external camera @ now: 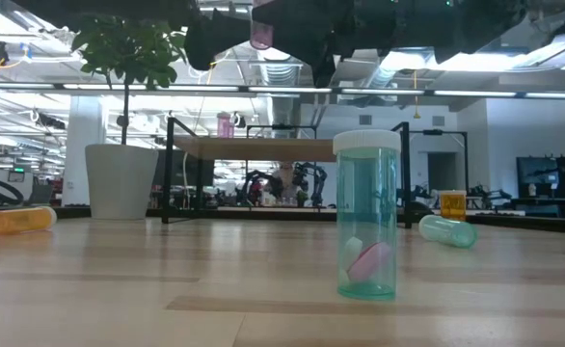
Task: Pick and place medicine bottles onto shelf by color
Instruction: Put the pink pill bottle aligned with the other pink pill bottles on the shelf
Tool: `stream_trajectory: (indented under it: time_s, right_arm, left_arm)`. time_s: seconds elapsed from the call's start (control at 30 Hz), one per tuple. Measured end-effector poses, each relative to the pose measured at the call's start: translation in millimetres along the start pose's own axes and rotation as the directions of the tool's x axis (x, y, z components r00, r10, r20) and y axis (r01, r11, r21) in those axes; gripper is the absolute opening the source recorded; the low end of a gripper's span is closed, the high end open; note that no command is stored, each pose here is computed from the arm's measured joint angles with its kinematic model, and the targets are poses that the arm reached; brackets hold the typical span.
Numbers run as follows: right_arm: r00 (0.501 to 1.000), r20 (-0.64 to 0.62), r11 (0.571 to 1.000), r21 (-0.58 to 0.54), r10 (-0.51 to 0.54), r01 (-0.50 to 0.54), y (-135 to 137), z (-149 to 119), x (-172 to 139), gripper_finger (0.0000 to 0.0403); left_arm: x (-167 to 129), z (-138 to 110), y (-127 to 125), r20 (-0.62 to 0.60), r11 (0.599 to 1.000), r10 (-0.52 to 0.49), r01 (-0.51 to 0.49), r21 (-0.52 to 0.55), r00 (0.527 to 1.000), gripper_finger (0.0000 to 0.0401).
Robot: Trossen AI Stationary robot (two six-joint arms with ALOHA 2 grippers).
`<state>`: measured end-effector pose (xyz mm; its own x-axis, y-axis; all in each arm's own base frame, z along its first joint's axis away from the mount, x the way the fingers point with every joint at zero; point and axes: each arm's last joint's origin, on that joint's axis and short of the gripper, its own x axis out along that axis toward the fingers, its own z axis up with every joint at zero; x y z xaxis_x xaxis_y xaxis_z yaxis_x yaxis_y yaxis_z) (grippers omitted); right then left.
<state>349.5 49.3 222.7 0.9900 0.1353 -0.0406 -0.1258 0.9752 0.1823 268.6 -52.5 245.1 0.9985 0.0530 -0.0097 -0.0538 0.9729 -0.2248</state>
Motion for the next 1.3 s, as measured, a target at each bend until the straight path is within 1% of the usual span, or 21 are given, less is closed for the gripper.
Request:
stream_trajectory:
  time_s: [0.13, 0.57, 0.8, 1.1, 1.2, 1.3]
  right_arm:
    - [1.000, 0.000, 1.000, 0.000, 0.000, 0.000, 0.0, 0.0, 0.0, 0.0128]
    - [1.000, 0.000, 1.000, 0.002, 0.000, 0.000, 0.0, 0.0, 0.0, 0.0128]
    - [1.000, 0.000, 1.000, 0.002, -0.002, 0.002, -0.1, 0.0, 0.0, 0.0127]
    - [1.000, 0.000, 1.000, 0.001, 0.000, 0.000, 0.5, -0.1, 0.0, 0.0130]
    - [1.000, -0.001, 1.000, 0.001, 0.001, -0.001, 0.9, -0.2, 0.0, 0.0142]
    - [1.000, -0.007, 1.000, 0.000, 0.001, -0.001, 0.8, -0.8, 0.0, 0.0164]
  left_arm:
    - [0.0, -0.1, -0.3, -0.002, 1.000, -0.009, 0.009, 0.000, 1.000, 0.0306]
    - [0.0, -0.5, -0.4, -0.008, 1.000, -0.016, 0.017, 0.013, 1.000, 0.0193]
    - [0.0, -0.6, -0.6, -0.009, 1.000, -0.019, 0.020, 0.013, 1.000, 0.0146]
    - [0.0, -0.7, -1.0, -0.012, 0.999, -0.035, 0.035, 0.012, 0.999, 0.0098]
    - [0.0, -0.7, -1.0, -0.012, 0.999, -0.035, 0.035, 0.012, 0.999, 0.0092]
    - [-0.5, -0.3, -0.8, -0.014, 0.999, -0.033, 0.033, 0.018, 0.999, 0.0093]
